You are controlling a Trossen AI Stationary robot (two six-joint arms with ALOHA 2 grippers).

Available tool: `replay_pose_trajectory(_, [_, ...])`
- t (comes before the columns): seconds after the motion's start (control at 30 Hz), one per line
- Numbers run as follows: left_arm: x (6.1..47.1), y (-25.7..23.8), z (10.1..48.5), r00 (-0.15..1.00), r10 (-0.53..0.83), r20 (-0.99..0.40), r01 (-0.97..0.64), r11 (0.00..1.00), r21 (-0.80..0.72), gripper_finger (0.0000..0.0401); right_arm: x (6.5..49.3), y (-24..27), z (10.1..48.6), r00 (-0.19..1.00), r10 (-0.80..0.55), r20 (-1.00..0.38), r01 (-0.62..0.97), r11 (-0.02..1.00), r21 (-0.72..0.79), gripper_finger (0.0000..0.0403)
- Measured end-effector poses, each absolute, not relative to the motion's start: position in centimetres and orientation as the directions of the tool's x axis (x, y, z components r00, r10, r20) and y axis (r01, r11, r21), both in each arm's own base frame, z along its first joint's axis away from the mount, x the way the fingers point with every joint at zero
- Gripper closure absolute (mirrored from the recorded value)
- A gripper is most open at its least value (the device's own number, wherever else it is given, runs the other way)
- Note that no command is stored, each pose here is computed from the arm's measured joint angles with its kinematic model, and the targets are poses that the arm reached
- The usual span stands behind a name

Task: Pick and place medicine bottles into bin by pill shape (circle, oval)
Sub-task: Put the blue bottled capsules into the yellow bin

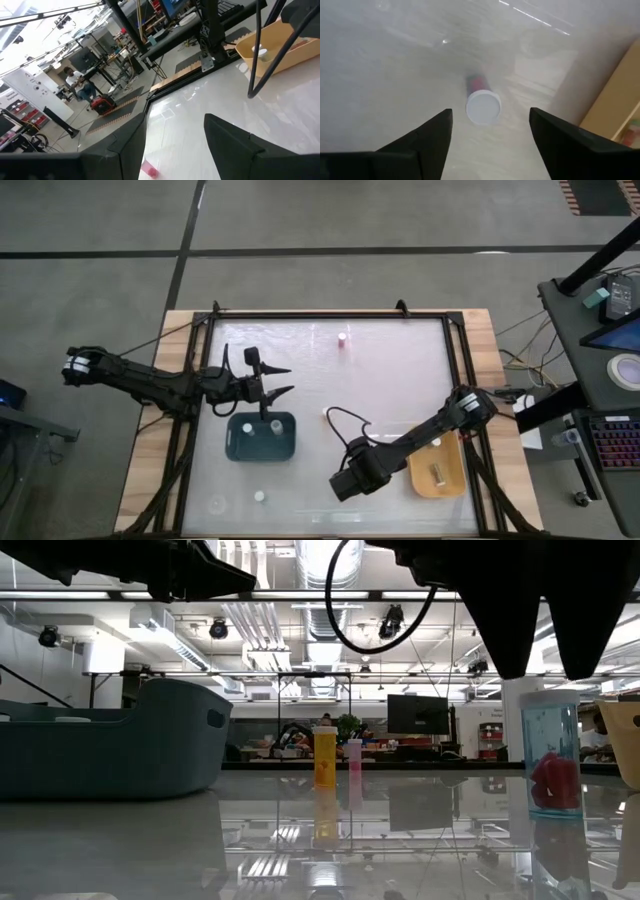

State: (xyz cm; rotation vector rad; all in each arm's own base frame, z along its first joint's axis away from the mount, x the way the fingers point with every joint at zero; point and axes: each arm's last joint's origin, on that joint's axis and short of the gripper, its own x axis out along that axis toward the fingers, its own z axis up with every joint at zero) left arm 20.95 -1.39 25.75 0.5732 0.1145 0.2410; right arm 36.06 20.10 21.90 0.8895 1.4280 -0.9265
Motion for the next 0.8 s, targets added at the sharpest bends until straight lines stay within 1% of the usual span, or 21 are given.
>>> replay_pose_trajectory(0.17, [20.9,-1.4,25.7,0.966,0.257,-0.040,-0.193,0.813,0.549,0.0217,36.1,20.1,20.9,-0.038,0.018,-0.999,0.916,0.399,-0.028,0.0129])
replay_pose_trajectory(0.4, [20.9,-1.4,25.7,0.966,0.257,-0.040,-0.193,0.813,0.549,0.0217,36.1,20.1,19.6,-0.032,0.021,-0.999,0.918,0.397,-0.021,0.0141])
replay_pose_trajectory(0.57, [20.9,-1.4,25.8,0.966,0.257,-0.040,-0.193,0.813,0.549,0.0217,36.0,20.1,19.3,-0.034,0.020,-0.999,0.918,0.396,-0.023,0.0166])
replay_pose_trajectory(0.8, [20.9,-1.4,25.8,0.966,0.257,-0.040,-0.194,0.813,0.549,0.0217,36.1,20.1,19.3,-0.030,0.023,-0.999,0.921,0.389,-0.019,0.0224])
